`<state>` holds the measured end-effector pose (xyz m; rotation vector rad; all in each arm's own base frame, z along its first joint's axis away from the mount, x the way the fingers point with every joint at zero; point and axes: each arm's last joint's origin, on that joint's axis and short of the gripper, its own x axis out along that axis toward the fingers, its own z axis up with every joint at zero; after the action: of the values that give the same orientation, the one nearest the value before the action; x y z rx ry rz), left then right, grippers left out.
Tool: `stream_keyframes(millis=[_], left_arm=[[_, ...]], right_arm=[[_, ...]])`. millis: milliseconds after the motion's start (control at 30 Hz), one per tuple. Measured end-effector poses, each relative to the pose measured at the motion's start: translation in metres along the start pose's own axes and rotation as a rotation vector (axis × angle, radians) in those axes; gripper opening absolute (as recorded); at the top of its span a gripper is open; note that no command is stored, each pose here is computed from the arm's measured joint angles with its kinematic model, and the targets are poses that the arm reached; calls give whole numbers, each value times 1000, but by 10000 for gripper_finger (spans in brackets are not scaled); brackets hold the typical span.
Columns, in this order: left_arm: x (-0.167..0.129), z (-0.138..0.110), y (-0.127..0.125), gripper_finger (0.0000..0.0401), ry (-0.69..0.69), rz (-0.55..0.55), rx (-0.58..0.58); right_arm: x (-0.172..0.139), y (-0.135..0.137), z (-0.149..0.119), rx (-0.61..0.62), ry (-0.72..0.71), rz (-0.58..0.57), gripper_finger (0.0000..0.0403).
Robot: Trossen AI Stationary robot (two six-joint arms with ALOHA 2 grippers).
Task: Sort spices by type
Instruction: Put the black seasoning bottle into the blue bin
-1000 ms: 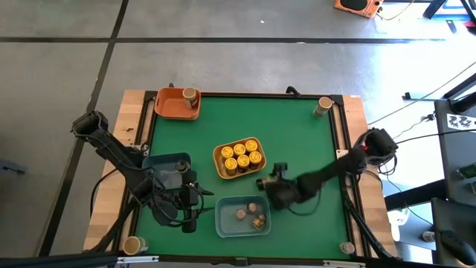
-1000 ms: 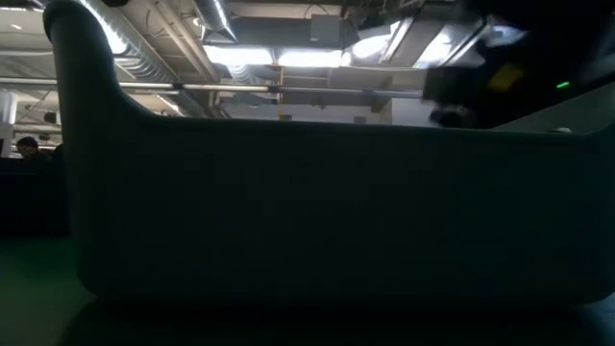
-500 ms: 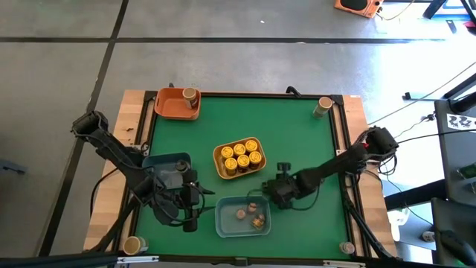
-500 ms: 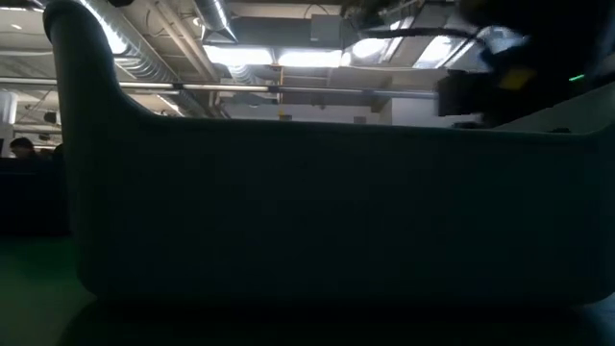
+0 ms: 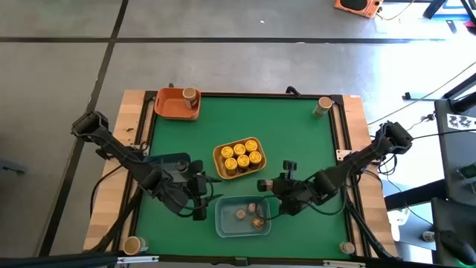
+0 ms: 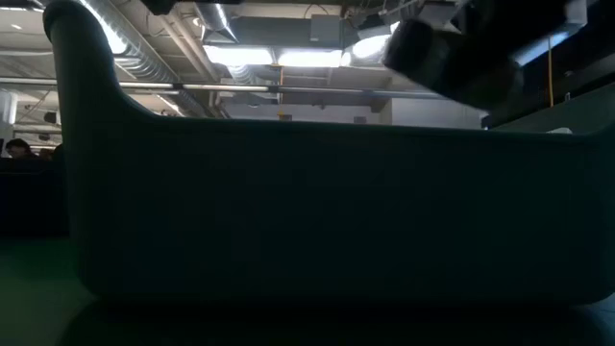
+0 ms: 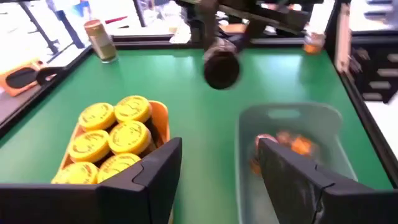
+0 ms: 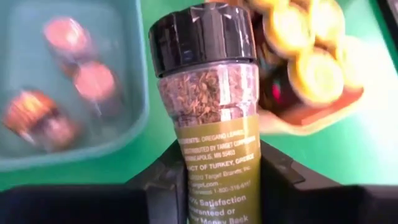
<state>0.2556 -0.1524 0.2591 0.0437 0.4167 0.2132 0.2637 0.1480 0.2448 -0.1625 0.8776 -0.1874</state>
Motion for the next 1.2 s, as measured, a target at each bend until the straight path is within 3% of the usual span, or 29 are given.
stream_keyframes(millis=[167,467,667,733,900,1200], left_arm=[[10,9,10,210,-25,0,-63],[34,21,29,211,-32,-165,-6],[55,12,34,259,45,-259,0],[56,19,36,278,28,-254,21],[55,39,42,300,-55,-125,111],[60,39,47,301,-43,-126,160]], right_arm=[[3,-1,16,-27,-114,23,121],[17,-17,34,-36,-252,35,121],[21,-22,37,-31,-264,52,121],[21,-22,37,-31,-265,54,121],[21,-21,36,-29,-262,66,121],[27,-37,49,-4,-333,34,121]])
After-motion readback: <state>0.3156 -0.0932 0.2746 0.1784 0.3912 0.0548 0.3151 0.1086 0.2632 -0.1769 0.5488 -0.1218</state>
